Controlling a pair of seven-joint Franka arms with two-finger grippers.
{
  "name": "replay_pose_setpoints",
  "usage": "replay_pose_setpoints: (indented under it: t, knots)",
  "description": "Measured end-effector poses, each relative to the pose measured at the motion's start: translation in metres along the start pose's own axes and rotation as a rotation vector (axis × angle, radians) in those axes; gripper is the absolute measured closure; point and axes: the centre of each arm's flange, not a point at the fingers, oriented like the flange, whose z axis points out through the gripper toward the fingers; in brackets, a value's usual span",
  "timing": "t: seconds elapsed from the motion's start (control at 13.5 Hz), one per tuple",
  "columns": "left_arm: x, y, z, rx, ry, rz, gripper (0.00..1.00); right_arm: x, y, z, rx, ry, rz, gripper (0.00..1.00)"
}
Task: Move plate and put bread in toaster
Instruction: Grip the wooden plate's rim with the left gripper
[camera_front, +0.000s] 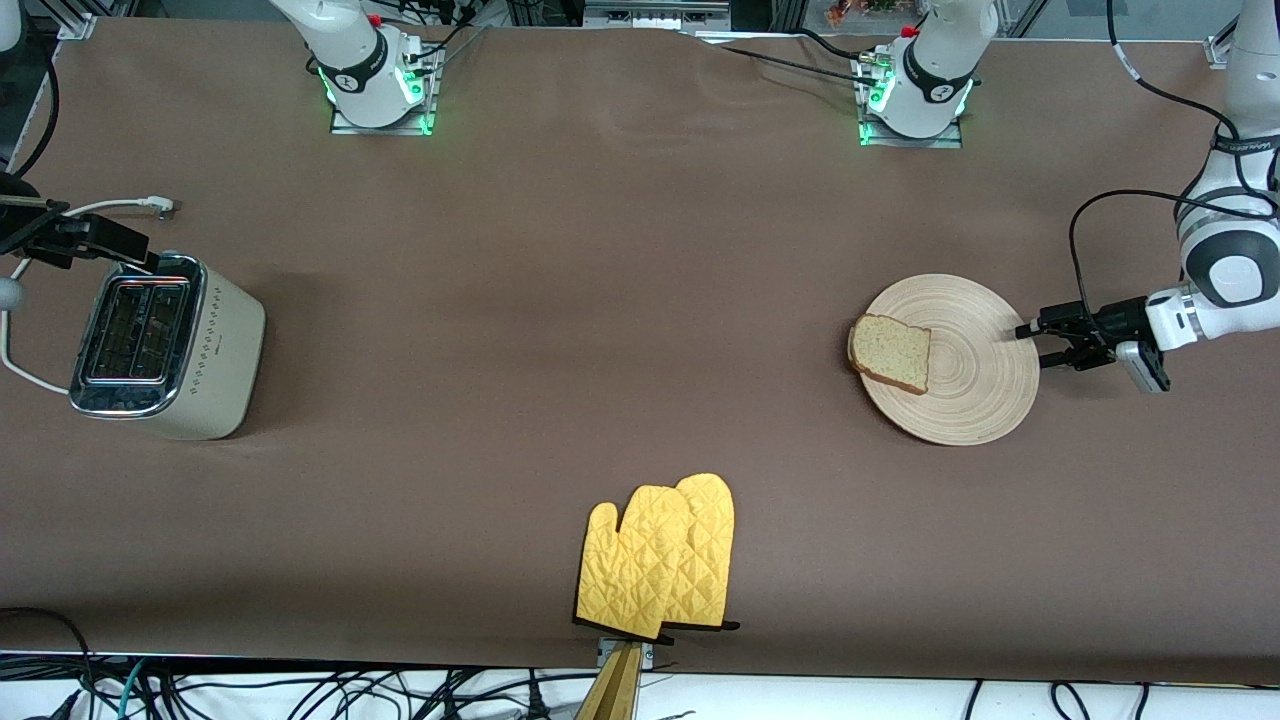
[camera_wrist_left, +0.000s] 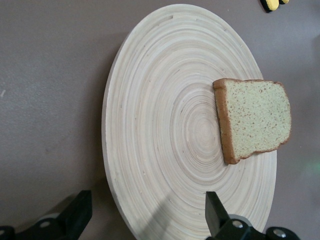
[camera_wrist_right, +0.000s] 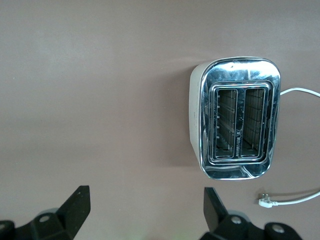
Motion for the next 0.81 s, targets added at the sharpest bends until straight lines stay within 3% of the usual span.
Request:
replay_pose_setpoints:
  t: [0.52,0.67,0.81]
  knots:
    - [-0.001,-0.001,0.012,-0.036,0.018,-0.064,0.1,0.0,0.0,0.0,0.0,0.0,0.0,0.0]
    - [-0.003,-0.003,0.019,-0.049,0.01,-0.101,0.15,0.0,0.0,0.0,0.0,0.0,0.0,0.0]
    - [-0.003,-0.002,0.023,-0.062,0.002,-0.135,0.27,0.0,0.0,0.0,0.0,0.0,0.0,0.0]
